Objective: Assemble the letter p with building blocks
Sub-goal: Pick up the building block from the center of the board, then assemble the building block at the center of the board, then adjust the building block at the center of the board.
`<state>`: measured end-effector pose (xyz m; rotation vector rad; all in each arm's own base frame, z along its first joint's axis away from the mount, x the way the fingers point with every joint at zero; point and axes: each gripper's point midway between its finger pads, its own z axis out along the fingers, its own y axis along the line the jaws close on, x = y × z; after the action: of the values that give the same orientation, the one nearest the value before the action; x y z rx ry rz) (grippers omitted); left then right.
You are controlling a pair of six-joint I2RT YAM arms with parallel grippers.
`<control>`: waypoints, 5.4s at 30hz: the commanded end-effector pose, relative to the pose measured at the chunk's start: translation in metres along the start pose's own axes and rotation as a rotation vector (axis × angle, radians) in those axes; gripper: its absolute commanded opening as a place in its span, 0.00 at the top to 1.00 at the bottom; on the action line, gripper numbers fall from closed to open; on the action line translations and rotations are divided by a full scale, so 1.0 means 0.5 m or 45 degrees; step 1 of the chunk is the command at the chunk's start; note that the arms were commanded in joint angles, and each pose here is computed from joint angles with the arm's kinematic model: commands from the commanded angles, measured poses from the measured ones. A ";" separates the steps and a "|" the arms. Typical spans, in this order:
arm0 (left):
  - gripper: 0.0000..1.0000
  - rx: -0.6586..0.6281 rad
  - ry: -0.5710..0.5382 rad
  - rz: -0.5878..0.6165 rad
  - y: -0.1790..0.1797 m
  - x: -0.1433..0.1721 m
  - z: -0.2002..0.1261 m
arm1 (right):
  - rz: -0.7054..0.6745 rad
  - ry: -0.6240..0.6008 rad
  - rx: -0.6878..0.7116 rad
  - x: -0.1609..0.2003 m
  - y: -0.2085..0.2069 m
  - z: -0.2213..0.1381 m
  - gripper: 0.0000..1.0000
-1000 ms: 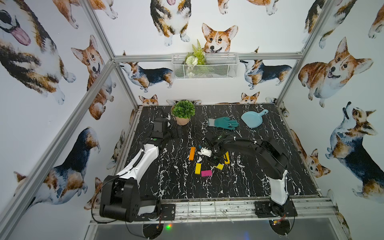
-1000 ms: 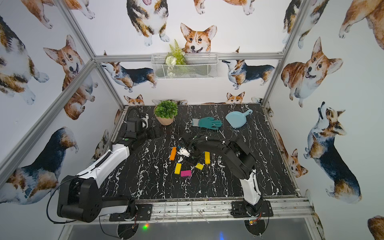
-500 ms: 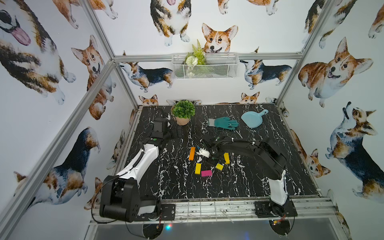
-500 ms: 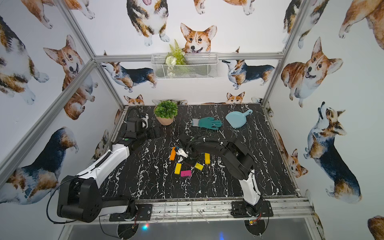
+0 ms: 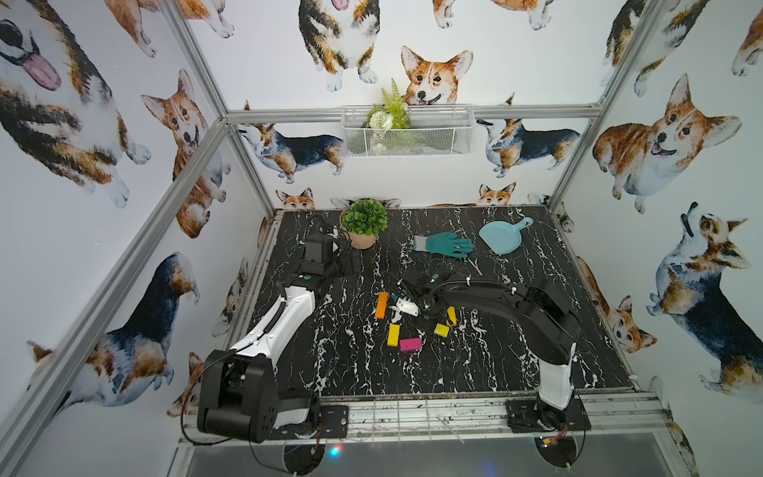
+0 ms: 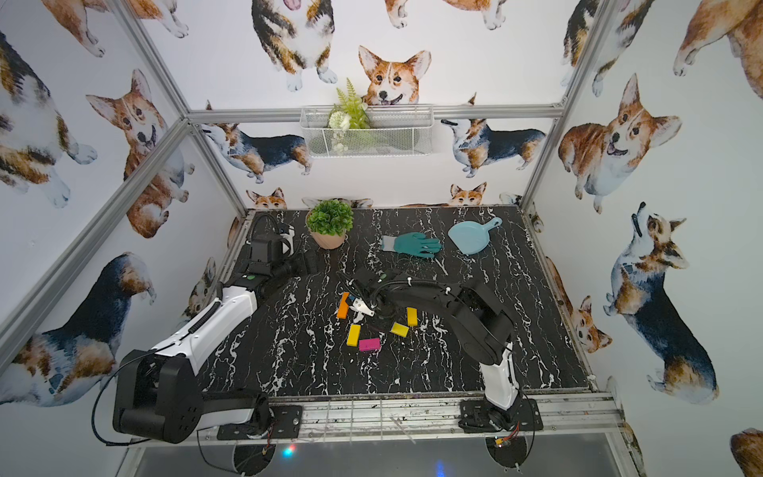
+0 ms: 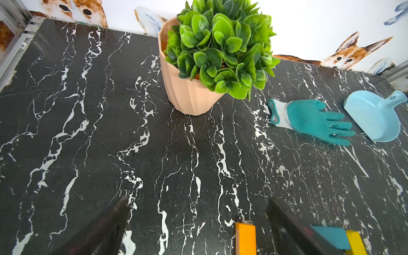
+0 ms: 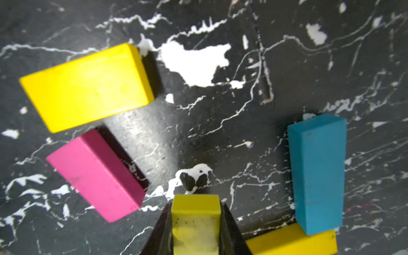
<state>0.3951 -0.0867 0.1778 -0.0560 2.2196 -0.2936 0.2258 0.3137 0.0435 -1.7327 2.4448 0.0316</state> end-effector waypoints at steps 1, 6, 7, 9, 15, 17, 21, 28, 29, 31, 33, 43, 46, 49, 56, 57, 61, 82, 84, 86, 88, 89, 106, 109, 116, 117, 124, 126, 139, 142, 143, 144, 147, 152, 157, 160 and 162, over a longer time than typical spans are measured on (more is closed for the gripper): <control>0.00 0.005 -0.023 0.003 -0.002 -0.009 -0.001 | -0.098 0.061 -0.013 0.043 0.009 -0.014 0.81; 0.00 0.005 -0.028 -0.001 -0.002 -0.010 -0.002 | -0.199 0.076 -0.082 0.071 0.034 -0.003 0.81; 0.00 0.008 -0.029 -0.003 -0.003 -0.010 -0.002 | -0.219 0.075 -0.096 0.075 0.039 0.000 0.81; 0.00 0.006 -0.025 -0.003 -0.002 -0.008 -0.001 | -0.257 0.060 -0.133 0.077 0.050 0.001 0.81; 0.00 0.001 -0.026 -0.005 0.000 -0.007 -0.001 | -0.307 0.057 -0.197 0.083 0.056 0.024 0.83; 0.00 -0.002 -0.032 -0.004 0.001 -0.009 -0.002 | -0.308 0.039 -0.231 0.081 0.057 0.030 0.83; 0.00 -0.007 -0.033 -0.004 0.003 -0.008 -0.002 | -0.341 0.016 -0.261 0.075 0.054 0.038 0.84; 0.00 -0.003 -0.033 0.000 0.002 -0.008 0.000 | -0.354 0.007 -0.316 0.065 0.036 0.046 0.86; 0.00 -0.004 -0.036 0.000 0.002 -0.009 0.000 | -0.360 0.000 -0.315 0.062 0.034 0.048 0.86; 0.00 -0.005 -0.035 0.000 0.003 -0.008 0.001 | -0.378 0.006 -0.311 0.062 0.030 0.052 0.87; 0.00 -0.004 -0.034 0.000 0.002 -0.008 0.001 | -0.383 0.013 -0.304 0.061 0.023 0.055 0.87; 0.00 -0.011 -0.041 0.002 0.004 -0.010 -0.001 | -0.461 0.048 -0.207 0.058 -0.012 0.064 0.88; 0.00 -0.008 -0.041 0.003 0.003 -0.010 -0.001 | -0.464 0.065 -0.195 0.060 -0.018 0.067 0.88; 0.00 -0.011 -0.040 0.001 0.004 -0.010 -0.001 | -0.474 0.083 -0.192 0.067 -0.019 0.072 0.88; 0.00 -0.010 -0.036 0.003 0.003 -0.008 0.001 | -0.473 0.084 -0.176 0.068 -0.030 0.067 0.89; 0.00 -0.010 -0.037 0.002 0.004 -0.008 0.000 | -0.472 0.085 -0.174 0.069 -0.031 0.067 0.89; 0.00 -0.010 -0.037 0.002 0.004 -0.008 0.000 | -0.473 0.092 -0.172 0.071 -0.032 0.068 0.89; 0.00 -0.014 -0.031 0.002 0.006 -0.005 0.000 | -0.475 0.129 -0.188 0.072 -0.019 0.072 0.63; 0.00 -0.016 -0.028 0.006 0.005 -0.003 0.001 | -0.471 0.096 -0.202 0.065 -0.012 0.061 0.58; 0.00 -0.030 -0.024 0.019 0.009 -0.002 0.000 | -0.471 0.078 -0.178 0.059 -0.014 0.055 0.46; 0.00 -0.058 -0.021 0.026 0.018 -0.001 0.001 | -0.468 0.058 -0.172 0.052 -0.012 0.045 0.34; 0.00 -0.059 -0.019 0.028 0.017 -0.001 0.001 | -0.456 0.037 -0.165 0.045 -0.013 0.039 0.28; 0.00 -0.128 0.226 0.287 -0.023 0.055 -0.018 | 0.485 -1.148 0.180 -0.206 -0.226 -0.360 0.00; 0.00 -0.091 0.327 0.350 -0.052 0.086 -0.015 | 0.658 -1.067 0.041 -0.199 -0.252 -0.340 0.00; 0.00 -0.057 0.554 0.439 -0.100 0.180 0.003 | 0.866 -1.083 0.225 -0.123 -0.303 -0.359 0.00; 0.00 -0.061 0.562 0.438 -0.102 0.186 0.004 | 0.891 -1.095 0.223 -0.113 -0.301 -0.366 0.00; 0.00 -0.140 0.500 0.336 -0.075 0.163 0.015 | 0.896 -0.892 -0.136 -0.091 -0.187 -0.267 0.01; 0.00 -0.158 0.469 0.292 -0.062 0.140 0.018 | 0.864 -0.867 -0.189 -0.100 -0.144 -0.243 0.02; 0.00 -0.200 0.290 0.078 0.019 0.031 0.014 | 0.851 -0.488 -0.463 -0.121 -0.009 -0.106 0.07; 0.00 -0.212 0.290 0.057 0.035 0.033 0.012 | 0.824 -0.415 -0.534 -0.125 0.027 -0.082 0.09; 0.00 -0.218 0.282 0.044 0.041 0.030 0.010 | 0.816 -0.401 -0.543 -0.127 0.036 -0.078 0.09; 0.00 -0.215 0.272 0.031 0.045 0.027 0.009 | 0.804 -0.380 -0.554 -0.128 0.049 -0.072 0.09; 0.00 -0.193 0.243 -0.004 0.051 0.015 0.002 | 0.794 -0.318 -0.604 -0.127 0.082 -0.064 0.09; 0.00 -0.177 0.232 -0.026 0.055 0.010 0.003 | 0.762 -0.210 -0.634 -0.106 0.126 -0.044 0.10; 0.00 -0.168 0.235 -0.035 0.054 0.014 0.007 | 0.776 -0.146 -0.648 -0.081 0.140 -0.033 0.10; 0.00 -0.161 0.218 -0.043 0.054 0.013 0.006 | 0.771 -0.113 -0.669 -0.071 0.150 -0.028 0.10; 0.00 -0.159 0.216 -0.048 0.054 0.015 0.008 | 0.770 -0.094 -0.682 -0.069 0.156 -0.023 0.10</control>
<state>0.3898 -0.0604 0.1575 -0.1350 2.4442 -0.1595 0.1721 0.3743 0.0579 -0.9935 2.9277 0.8548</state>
